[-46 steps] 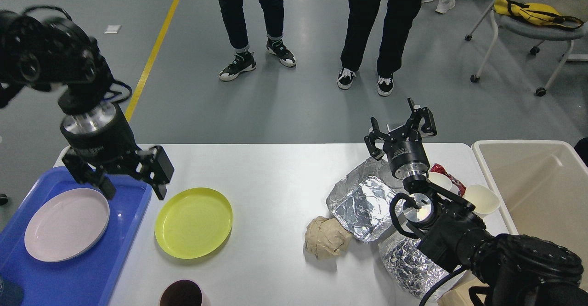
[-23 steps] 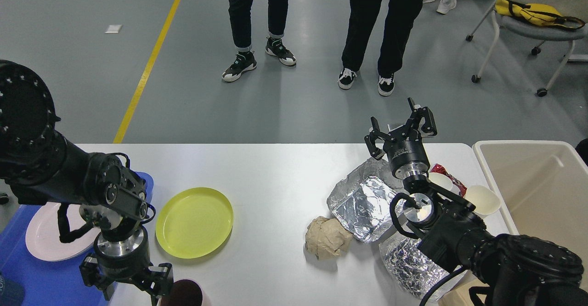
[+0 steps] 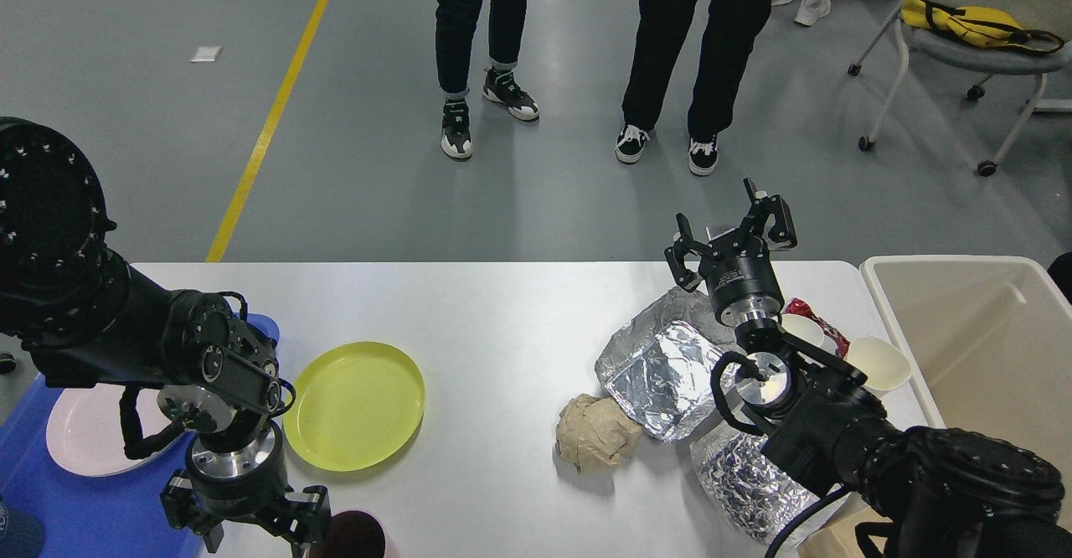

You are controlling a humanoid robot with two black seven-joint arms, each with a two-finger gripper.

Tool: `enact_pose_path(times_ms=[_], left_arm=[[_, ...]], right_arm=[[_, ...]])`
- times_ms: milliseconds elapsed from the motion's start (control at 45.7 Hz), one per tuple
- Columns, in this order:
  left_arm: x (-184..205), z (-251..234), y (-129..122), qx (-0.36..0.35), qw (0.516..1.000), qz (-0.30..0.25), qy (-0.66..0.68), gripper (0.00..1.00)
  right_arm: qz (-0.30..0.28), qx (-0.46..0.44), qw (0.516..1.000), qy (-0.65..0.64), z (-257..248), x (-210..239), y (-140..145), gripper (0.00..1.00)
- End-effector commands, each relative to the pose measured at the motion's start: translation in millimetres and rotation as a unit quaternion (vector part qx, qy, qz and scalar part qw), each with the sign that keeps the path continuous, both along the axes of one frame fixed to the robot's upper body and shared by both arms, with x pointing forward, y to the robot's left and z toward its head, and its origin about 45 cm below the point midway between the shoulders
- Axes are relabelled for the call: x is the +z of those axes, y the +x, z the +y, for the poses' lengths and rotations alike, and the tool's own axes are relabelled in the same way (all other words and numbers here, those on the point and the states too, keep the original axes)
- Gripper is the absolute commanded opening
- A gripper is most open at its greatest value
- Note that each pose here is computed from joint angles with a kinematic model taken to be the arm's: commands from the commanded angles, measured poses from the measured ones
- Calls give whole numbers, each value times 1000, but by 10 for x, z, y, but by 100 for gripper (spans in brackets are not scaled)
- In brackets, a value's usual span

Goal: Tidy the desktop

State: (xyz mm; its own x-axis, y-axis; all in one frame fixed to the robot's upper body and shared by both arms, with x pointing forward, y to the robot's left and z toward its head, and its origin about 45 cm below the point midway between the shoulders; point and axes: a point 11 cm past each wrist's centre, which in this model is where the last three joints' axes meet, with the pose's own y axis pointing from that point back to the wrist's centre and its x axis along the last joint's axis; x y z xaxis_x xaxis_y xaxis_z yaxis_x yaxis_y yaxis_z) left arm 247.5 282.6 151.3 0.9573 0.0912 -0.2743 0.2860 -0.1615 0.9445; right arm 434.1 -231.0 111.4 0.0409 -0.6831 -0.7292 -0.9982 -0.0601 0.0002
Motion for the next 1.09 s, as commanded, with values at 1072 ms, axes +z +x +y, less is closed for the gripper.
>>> enact_pose_path(times_ms=[1072], left_arm=[[-312, -316, -60, 4, 998, -45, -43, 90]], right_arm=[[0, 0, 1000, 1, 4, 1, 0, 100]])
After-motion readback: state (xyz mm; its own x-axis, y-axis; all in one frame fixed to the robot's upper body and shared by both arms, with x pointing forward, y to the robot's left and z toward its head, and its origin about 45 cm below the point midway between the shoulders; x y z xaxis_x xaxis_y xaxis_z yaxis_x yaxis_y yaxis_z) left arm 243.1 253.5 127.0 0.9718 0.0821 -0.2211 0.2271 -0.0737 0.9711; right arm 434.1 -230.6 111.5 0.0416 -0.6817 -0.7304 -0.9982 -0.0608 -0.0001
